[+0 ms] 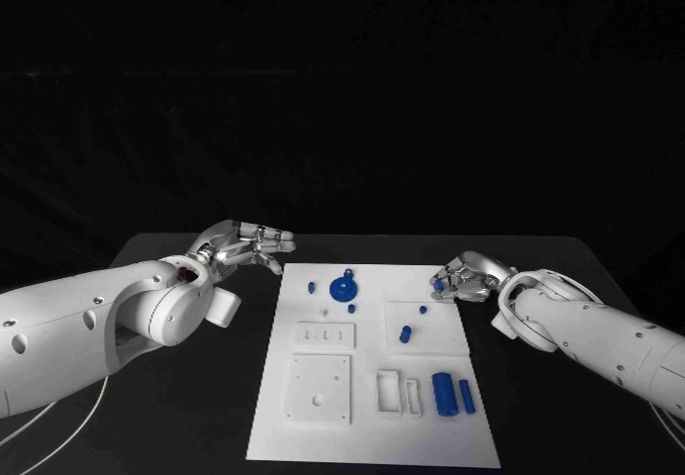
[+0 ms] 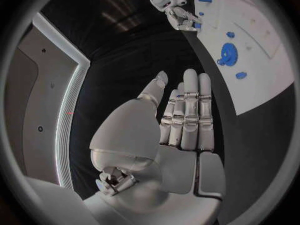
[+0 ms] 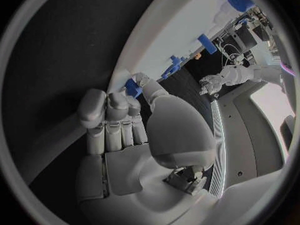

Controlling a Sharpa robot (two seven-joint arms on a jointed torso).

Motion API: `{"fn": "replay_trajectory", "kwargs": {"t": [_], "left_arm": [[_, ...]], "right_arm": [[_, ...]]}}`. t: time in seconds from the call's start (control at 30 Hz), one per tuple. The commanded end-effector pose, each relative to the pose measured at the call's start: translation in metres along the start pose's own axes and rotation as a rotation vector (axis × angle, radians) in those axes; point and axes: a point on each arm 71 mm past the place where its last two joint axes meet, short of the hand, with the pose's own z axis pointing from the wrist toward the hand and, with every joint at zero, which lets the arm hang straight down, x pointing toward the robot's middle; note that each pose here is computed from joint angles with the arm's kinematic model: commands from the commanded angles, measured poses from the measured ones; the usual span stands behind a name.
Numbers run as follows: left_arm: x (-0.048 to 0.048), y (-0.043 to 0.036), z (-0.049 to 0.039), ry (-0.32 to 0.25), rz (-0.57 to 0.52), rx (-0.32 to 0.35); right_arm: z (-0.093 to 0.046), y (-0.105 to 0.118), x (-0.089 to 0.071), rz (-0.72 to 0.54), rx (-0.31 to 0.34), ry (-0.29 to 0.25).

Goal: Assemble the parts on the task board

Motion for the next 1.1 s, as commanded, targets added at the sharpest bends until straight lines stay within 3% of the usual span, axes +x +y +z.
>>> {"fn": "replay_trajectory", "kwargs": {"t": [0.03,1.1], "left_arm": [[0.001,-0.0011,0.0001,0.011,0.0,0.006],[0.0005,-0.0006,-0.0002,0.015,-0.001,-0.001]], "right_arm": [[-0.0017,-0.0046,0.0038,-0.008,0.014,0.015],[-0.0043,-0.0078,0.0028,-0.003,0.018,0.017]]}}
